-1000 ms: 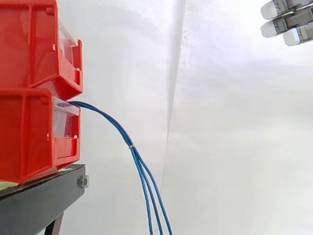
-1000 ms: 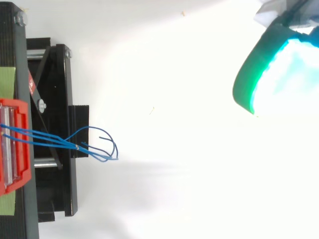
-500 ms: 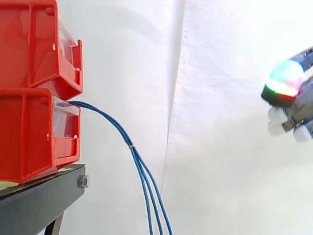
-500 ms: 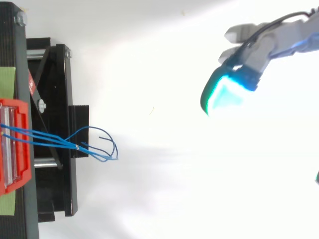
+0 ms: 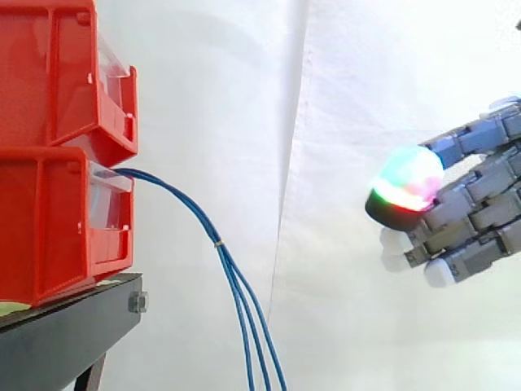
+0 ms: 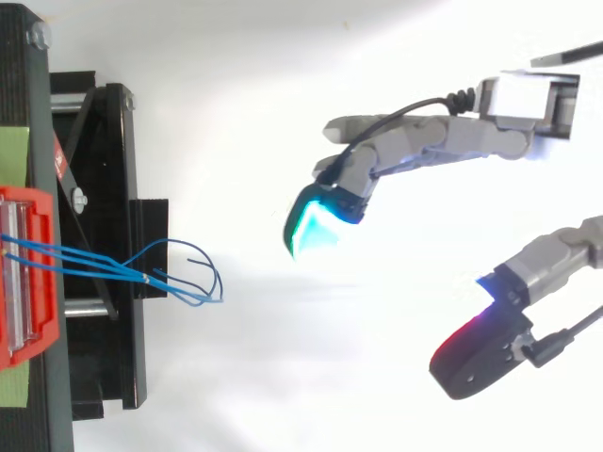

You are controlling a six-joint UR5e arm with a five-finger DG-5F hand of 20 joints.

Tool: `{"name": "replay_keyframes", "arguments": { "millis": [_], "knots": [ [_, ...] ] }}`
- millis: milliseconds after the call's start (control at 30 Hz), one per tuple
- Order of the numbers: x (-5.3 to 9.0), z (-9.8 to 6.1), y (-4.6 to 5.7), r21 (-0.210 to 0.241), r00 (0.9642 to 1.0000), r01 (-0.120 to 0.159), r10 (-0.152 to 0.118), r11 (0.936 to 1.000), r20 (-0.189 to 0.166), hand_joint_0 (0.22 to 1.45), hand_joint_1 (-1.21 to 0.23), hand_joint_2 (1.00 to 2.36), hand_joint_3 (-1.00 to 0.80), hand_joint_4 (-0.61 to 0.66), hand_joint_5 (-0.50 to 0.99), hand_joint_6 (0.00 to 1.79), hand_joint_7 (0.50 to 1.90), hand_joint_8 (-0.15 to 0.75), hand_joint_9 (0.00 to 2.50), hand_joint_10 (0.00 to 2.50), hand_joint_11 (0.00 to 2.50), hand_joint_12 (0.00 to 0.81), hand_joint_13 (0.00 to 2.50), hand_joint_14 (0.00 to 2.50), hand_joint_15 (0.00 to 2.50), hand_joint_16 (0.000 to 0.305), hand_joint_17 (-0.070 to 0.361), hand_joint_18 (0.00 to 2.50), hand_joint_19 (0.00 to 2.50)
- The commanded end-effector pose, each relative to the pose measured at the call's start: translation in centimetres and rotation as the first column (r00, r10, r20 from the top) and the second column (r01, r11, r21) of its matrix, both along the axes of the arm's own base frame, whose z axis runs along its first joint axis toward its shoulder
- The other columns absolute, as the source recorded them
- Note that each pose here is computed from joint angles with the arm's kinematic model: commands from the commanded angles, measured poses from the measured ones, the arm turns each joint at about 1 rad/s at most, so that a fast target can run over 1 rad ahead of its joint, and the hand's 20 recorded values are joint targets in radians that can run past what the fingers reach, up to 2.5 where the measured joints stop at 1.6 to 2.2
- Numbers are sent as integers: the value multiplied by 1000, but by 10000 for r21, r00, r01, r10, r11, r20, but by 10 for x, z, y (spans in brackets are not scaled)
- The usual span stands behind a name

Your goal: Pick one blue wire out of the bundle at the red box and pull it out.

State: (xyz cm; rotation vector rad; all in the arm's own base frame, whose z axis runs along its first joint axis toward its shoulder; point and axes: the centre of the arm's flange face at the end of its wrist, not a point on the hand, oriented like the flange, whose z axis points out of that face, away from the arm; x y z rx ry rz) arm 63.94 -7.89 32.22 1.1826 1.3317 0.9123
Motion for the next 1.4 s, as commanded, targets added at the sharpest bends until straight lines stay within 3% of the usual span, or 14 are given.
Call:
{"name": "replay_keyframes", "arguments": {
  "millis": [0, 67, 133, 167, 200, 333, 500, 633, 700, 833, 933, 1100, 1200, 1367],
  "knots": [
    [3, 0, 2, -128, 9990, 394, -391, 9991, 228, 493, -728, 1000, -500, 204, -198, 502, 794, 270, 325, 0, 43, 373, 4, 4, 117, 71, 159, 0, 227],
    [5, -4, 4, -276, 9979, 626, -621, 9977, 177, 491, -721, 1000, -500, 203, -197, 502, 793, 270, 326, 0, 43, 374, 4, 4, 117, 71, 160, 0, 228],
    [14, -31, 7, -356, 9970, 769, -772, 9964, -72, 491, -717, 1000, -500, 204, -197, 502, 790, 271, 329, 0, 45, 374, 5, 5, 116, 71, 160, 0, 228],
    [16, -35, 8, -350, 9971, 755, -757, 9965, -42, 491, -716, 1000, -500, 205, -196, 502, 793, 270, 331, 1, 45, 375, 5, 4, 121, 71, 160, 0, 236],
    [22, -46, 9, -264, 9969, 781, -779, 9966, 85, 491, -715, 1000, -500, 208, -195, 502, 791, 270, 331, 1, 51, 374, 5, 5, 116, 71, 160, 0, 236],
    [34, -62, 13, -146, 9958, 792, -784, 9968, 477, 492, -697, 1000, -500, 210, -194, 502, 793, 271, 336, 0, 54, 375, 5, 5, 117, 71, 160, 0, 234],
    [43, -71, 15, -154, 9926, 839, -821, 9964, 898, 490, -688, 1000, -500, 213, -193, 502, 793, 272, 342, 0, 55, 376, 6, 4, 118, 71, 160, 0, 244],
    [57, -110, 18, -120, 9899, 902, -884, 9958, 1105, 492, -687, 1000, -500, 216, -191, 502, 794, 271, 343, 2, 68, 376, 8, 5, 114, 71, 160, 0, 243],
    [62, -121, 20, -67, 9874, 904, -888, 9959, 1311, 491, -686, 1000, -500, 215, -191, 502, 792, 271, 345, 0, 59, 377, 9, 5, 118, 71, 160, 0, 244],
    [78, -144, 22, 153, 9743, 930, -942, 9955, 2047, 492, -685, 1000, -500, 217, -191, 502, 794, 272, 354, 0, 66, 376, 11, 4, 118, 71, 160, 0, 244],
    [88, -157, 23, 198, 9704, 927, -948, 9955, 2221, 493, -686, 1000, -500, 216, -190, 502, 794, 271, 357, 3, 68, 377, 12, 5, 118, 71, 160, 0, 251],
    [102, -172, 24, 313, 9690, 915, -962, 9953, 2276, 521, -686, 1000, -500, 239, -170, 503, 869, 265, 370, 1, 81, 369, 31, 4, 121, 69, 154, 0, 256],
    [111, -167, 27, 522, 9647, 904, -1004, 9945, 2436, 537, -695, 1004, -443, 254, -155, 503, 959, 264, 379, 4, 93, 363, 39, 5, 129, 68, 153, 0, 257],
    [114, -161, 28, 497, 9626, 859, -957, 9951, 2533, 552, -707, 1006, -410, 273, -139, 502, 1005, 262, 389, 4, 98, 358, 39, 5, 126, 67, 150, 0, 260]
  ]
}}
